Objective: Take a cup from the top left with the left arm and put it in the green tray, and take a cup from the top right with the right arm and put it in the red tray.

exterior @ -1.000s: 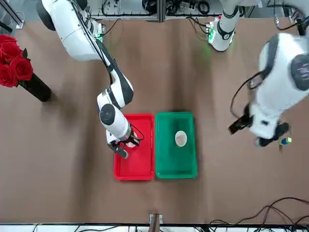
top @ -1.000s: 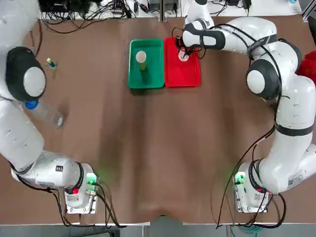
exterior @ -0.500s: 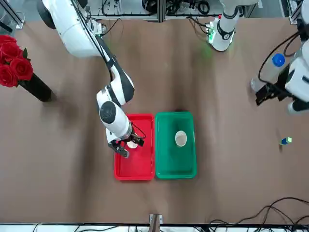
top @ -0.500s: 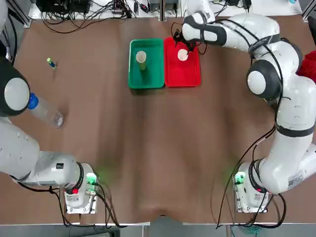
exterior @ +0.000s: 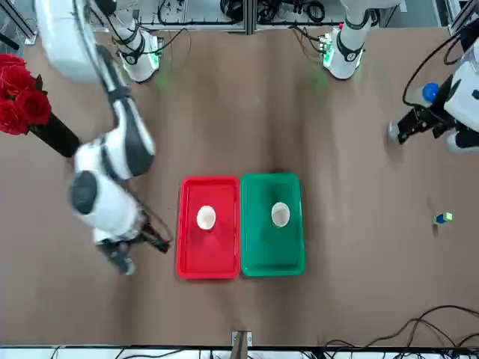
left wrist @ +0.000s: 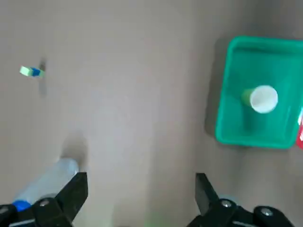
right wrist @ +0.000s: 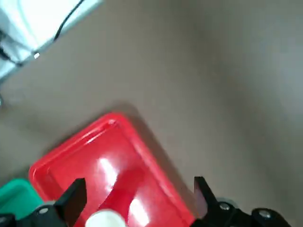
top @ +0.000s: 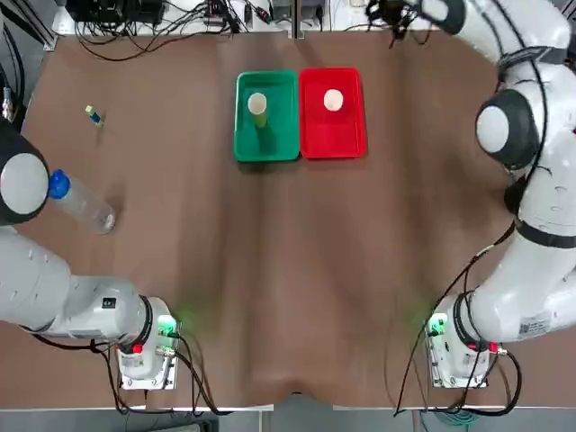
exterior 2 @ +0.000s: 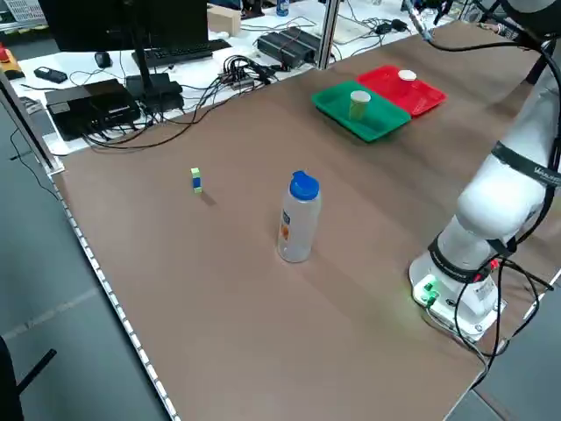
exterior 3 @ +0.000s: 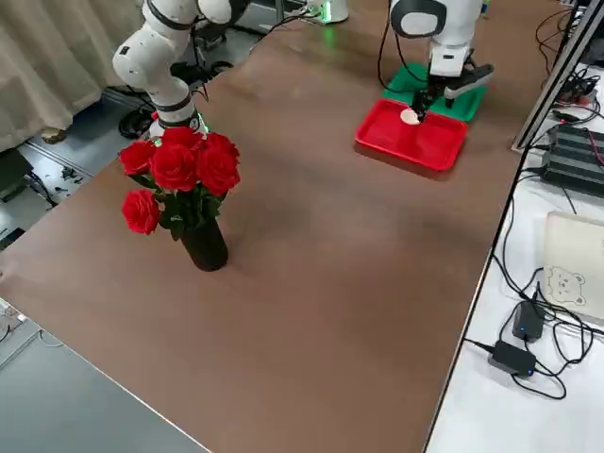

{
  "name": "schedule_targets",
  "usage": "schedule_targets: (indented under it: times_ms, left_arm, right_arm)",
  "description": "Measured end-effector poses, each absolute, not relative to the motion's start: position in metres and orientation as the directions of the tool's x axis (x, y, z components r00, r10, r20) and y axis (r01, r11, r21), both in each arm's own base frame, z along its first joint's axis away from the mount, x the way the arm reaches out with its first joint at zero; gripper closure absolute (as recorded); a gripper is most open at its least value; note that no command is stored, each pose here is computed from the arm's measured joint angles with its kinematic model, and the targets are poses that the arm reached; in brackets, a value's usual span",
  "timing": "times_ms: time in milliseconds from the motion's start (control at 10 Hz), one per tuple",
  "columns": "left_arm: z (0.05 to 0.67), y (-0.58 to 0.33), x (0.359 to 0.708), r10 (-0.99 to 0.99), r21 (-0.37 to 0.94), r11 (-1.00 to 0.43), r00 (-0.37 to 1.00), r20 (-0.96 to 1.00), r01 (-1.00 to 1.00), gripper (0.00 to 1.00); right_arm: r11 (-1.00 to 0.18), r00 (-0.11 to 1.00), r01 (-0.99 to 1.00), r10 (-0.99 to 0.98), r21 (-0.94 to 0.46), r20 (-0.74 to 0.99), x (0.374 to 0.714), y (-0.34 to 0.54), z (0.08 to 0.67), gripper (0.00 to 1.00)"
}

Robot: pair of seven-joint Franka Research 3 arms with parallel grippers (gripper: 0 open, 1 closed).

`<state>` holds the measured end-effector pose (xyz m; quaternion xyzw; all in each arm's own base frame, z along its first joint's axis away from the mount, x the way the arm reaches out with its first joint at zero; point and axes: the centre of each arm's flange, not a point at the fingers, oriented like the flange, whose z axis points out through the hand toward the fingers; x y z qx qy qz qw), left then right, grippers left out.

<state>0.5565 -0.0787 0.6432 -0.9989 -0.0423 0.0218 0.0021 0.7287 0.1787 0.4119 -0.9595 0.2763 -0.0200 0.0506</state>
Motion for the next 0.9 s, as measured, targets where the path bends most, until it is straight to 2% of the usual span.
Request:
schedule_targets:
  times_ms: [200, 500, 900]
  left_arm:
    - [0.635, -0.081, 0.553, 0.051, -0.005, -0.999, 0.996, -0.077, 0.05, 0.0]
    - [0.631, -0.077, 0.558, 0.052, 0.0, -0.999, 0.997, -0.053, 0.052, 0.0]
    - [0.628, -0.068, 0.566, 0.065, 0.005, -0.998, 0.998, -0.027, 0.065, 0.0]
  right_arm:
    - [-0.868, 0.868, -0.49, -0.494, -0.081, 0.039, 0.736, 0.099, 0.439, 0.0]
    - [-0.944, 0.944, -0.329, -0.33, -0.032, 0.014, 0.721, -0.02, 0.478, 0.0]
    - [-0.978, 0.977, -0.209, -0.209, -0.014, 0.037, 0.69, -0.079, 0.531, 0.0]
